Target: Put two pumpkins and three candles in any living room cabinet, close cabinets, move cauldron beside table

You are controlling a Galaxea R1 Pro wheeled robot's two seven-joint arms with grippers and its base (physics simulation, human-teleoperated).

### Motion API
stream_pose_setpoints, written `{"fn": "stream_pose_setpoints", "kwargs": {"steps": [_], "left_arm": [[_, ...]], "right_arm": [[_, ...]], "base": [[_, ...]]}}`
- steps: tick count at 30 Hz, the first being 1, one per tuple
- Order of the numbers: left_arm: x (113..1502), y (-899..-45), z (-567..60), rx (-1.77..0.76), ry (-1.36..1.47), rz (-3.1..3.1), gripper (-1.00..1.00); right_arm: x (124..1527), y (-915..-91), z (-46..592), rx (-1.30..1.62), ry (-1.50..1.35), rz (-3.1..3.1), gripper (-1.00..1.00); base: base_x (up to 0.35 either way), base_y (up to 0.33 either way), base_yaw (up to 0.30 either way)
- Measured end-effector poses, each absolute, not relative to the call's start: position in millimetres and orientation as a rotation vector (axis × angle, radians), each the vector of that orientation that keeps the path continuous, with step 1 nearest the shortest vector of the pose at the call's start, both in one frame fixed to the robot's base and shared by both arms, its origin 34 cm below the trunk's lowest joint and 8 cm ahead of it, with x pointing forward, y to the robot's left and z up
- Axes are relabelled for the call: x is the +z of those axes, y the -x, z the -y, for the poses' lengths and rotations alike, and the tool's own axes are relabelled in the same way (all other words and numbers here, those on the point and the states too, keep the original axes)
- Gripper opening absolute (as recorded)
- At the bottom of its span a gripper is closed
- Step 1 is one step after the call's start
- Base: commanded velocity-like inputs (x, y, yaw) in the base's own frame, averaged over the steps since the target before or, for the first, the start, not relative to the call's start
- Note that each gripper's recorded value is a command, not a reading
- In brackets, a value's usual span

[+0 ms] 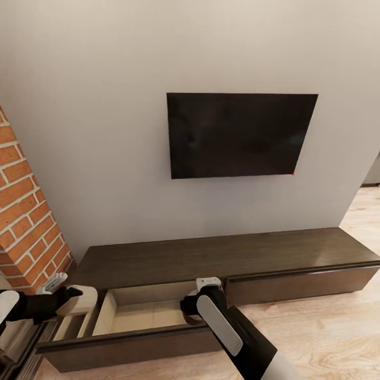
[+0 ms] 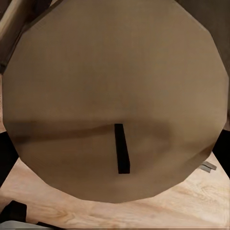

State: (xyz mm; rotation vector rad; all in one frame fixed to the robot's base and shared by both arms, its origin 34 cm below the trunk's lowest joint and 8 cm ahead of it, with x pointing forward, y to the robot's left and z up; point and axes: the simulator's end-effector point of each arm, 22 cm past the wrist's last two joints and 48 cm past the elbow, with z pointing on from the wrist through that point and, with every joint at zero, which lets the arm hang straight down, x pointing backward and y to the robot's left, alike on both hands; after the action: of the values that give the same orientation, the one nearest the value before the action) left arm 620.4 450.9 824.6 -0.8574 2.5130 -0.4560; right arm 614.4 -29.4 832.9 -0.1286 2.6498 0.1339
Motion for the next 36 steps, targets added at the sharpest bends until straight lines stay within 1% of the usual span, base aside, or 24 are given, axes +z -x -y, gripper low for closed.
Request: {"fn": "stream_pose_setpoints", "kwargs": {"steps": [3,10,17,23,28,36], "left_arm": [[817.3,-618.1,-440.5,-0.441,0.829,-2.545,-1.0],[803.3,-618.4,-404.1,-0.3,0.739,-2.62,-1.0],[809.2,-627.8,-370.9,-0.318,0.697,-2.61,-1.0],[813.7,-630.6,-367.3,-0.319,0.681,-2.602,-1.0],[816.2,-631.1,-367.0,-0.321,0.678,-2.597,-1.0],[818.6,-631.8,-366.5,-0.326,0.677,-2.591,-1.0]], "right_arm": [[839.7,-613.0,23.7,0.084,0.122,-2.645,-1.0],[843.9,-611.9,18.0,0.077,0.109,-2.641,-1.0],[847.6,-607.6,2.6,0.078,0.155,-2.601,-1.0],[849.1,-607.7,1.3,0.076,0.158,-2.592,-1.0],[851.3,-607.6,0.8,0.079,0.157,-2.588,-1.0],[852.5,-607.3,0.3,0.081,0.158,-2.587,-1.0]], "base": [[0.0,0.0,0.0],[0.0,0.0,0.0],[0.0,0.018,0.0],[0.0,0.25,-0.016],[0.037,0.28,-0.146],[0.059,0.085,-0.06]]}}
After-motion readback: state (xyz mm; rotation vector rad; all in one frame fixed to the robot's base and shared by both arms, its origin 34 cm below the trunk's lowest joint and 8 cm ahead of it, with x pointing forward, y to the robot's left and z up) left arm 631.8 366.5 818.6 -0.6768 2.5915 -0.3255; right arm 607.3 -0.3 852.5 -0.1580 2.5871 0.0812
